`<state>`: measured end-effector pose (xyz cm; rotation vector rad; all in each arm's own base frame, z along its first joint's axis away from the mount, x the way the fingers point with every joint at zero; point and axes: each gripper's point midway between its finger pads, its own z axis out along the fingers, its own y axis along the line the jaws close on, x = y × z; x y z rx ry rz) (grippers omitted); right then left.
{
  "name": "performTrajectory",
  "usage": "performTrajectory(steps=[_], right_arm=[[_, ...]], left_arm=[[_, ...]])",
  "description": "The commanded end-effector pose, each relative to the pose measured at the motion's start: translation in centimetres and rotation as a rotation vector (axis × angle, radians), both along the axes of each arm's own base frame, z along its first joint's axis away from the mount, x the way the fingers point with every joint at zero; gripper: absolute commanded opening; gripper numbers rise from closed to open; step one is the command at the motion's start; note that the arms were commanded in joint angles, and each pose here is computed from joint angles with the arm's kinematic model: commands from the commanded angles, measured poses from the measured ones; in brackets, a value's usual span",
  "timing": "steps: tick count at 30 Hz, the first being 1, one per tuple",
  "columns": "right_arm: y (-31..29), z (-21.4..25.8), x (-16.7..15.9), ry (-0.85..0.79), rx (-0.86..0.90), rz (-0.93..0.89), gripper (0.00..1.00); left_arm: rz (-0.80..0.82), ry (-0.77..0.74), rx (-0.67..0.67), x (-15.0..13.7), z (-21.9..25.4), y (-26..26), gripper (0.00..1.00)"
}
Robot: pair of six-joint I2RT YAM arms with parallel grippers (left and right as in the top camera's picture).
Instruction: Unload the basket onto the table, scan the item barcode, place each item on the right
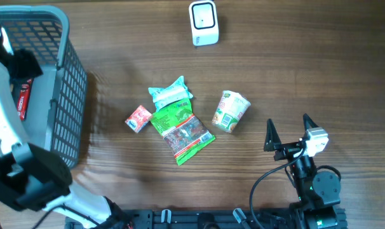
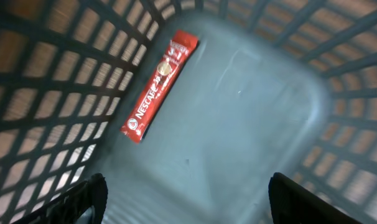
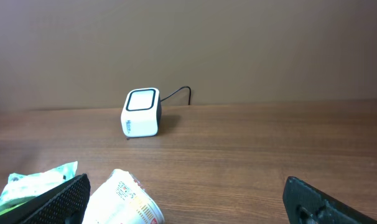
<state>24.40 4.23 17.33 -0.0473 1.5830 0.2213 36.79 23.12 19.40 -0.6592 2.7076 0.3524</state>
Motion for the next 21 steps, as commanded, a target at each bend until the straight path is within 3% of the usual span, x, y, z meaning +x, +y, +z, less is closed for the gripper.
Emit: performTrajectory(steps=[1, 9, 21], right_arm=[[-0.3, 0.2, 0.0, -0.009, -0.003, -0.018, 1.00], [-0.3, 0.2, 0.0, -0.009, -0.003, -0.018, 1.00], [-0.3, 0.2, 0.0, -0.009, -0.003, -0.018, 1.00]], left_arm=[[-0.038, 0.054, -0.077, 0.0, -4.0, 2.0, 0.82], [0.033, 0.136, -0.143, -0.3, -11.5, 5.6, 0.82], [-0.002, 0.136, -0.149, 1.2, -17.6, 6.5, 0.83]])
